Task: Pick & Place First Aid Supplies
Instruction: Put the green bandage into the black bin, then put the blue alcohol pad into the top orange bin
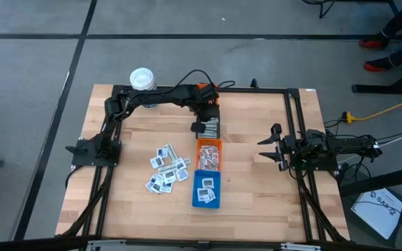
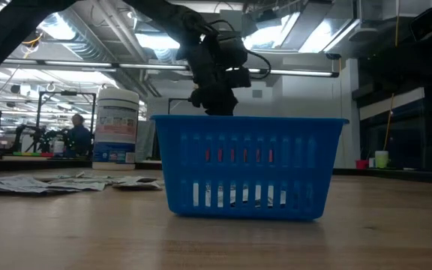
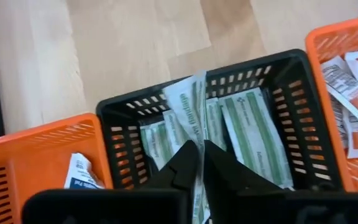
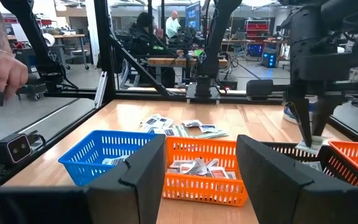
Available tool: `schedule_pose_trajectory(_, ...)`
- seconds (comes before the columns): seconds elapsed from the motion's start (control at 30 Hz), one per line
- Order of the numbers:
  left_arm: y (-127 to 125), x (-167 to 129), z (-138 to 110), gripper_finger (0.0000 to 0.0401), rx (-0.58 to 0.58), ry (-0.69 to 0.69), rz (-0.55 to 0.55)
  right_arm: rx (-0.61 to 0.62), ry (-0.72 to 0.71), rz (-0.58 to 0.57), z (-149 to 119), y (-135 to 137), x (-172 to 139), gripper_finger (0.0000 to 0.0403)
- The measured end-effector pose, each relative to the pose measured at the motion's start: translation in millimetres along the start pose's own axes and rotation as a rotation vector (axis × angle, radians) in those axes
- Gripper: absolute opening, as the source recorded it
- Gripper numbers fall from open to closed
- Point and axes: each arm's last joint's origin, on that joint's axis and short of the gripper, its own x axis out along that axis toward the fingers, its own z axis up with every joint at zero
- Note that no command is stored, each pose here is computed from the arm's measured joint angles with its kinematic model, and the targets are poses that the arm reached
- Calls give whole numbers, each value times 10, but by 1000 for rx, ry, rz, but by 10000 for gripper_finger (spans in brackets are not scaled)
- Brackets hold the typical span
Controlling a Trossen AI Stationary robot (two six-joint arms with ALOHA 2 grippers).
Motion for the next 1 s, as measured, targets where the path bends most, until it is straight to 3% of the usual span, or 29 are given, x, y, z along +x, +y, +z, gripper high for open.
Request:
schedule_pose_trajectory(0.33, 24, -1, 2, 113, -2, 24, 62, 0, 0, 0, -1, 0, 0, 195)
schedule_pose_trajectory(0.57, 29, -19, -26, 169, -88, 82, 123, 0, 0, 0, 0, 0, 0, 195)
schedule_pose_trajectory(1.0, -218, -266, 86, 165, -119, 113, 137, 0, 1, 0, -1, 0, 0, 195)
